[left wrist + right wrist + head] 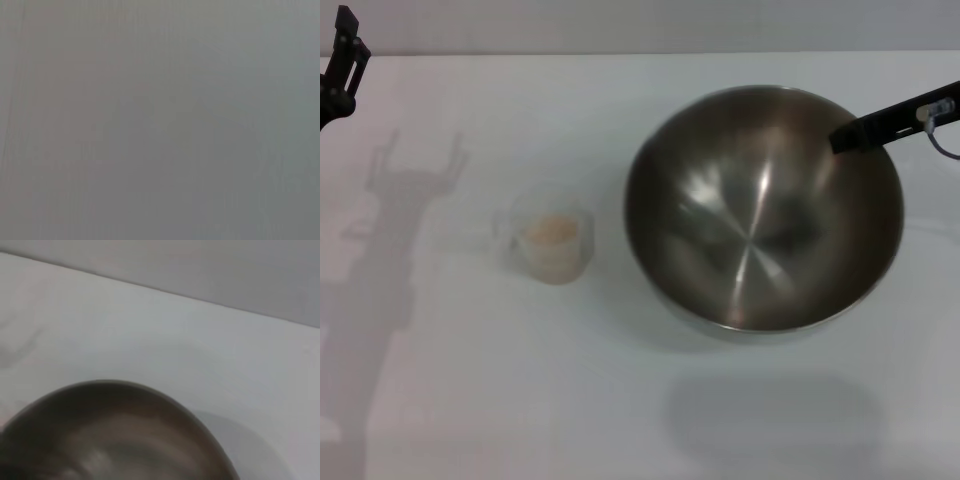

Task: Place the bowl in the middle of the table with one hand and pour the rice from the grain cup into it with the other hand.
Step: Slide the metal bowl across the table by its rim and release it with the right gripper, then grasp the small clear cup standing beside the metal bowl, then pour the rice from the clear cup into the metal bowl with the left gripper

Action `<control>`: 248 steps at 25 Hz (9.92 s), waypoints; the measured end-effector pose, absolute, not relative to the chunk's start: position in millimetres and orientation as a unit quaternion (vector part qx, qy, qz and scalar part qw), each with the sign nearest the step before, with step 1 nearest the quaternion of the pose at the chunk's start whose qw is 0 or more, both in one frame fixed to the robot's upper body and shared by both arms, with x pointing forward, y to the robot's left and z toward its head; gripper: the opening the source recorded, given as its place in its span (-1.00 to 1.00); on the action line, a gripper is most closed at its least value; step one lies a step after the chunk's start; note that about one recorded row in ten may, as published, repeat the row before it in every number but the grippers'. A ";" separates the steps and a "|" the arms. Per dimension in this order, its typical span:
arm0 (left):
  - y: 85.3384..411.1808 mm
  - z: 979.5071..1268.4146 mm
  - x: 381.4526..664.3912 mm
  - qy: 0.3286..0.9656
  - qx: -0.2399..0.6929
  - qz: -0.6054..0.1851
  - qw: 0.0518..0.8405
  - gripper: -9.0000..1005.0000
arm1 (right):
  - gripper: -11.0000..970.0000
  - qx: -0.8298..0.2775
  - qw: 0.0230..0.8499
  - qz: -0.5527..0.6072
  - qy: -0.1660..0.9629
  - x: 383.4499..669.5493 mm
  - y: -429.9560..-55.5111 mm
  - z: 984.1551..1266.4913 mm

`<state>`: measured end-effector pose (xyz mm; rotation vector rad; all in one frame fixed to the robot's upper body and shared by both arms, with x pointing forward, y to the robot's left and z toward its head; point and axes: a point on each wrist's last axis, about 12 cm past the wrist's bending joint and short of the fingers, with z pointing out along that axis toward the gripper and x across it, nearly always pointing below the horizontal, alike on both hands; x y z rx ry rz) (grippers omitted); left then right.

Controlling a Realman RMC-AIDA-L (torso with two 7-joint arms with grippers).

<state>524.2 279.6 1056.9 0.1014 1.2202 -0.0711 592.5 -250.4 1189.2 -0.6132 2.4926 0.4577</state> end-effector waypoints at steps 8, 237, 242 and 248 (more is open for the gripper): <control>279.4 1057.2 524.0 0.572 0.047 -0.034 0.818 0.66 | -0.90 -0.263 0.256 0.208 0.907 586.3 -242.5 1185.3; 179.2 1036.8 449.4 -0.019 0.608 0.444 0.658 -0.93 | -0.09 -0.009 0.805 0.019 0.593 568.0 -308.2 1073.1; 177.5 1036.5 446.9 -0.056 0.607 0.467 0.641 -0.93 | -0.09 -0.008 0.804 0.017 0.595 566.4 -310.3 1071.9; 176.8 1035.8 445.2 -0.069 0.607 0.473 0.635 -0.93 | -0.09 -0.008 0.803 0.015 0.596 565.3 -311.3 1071.0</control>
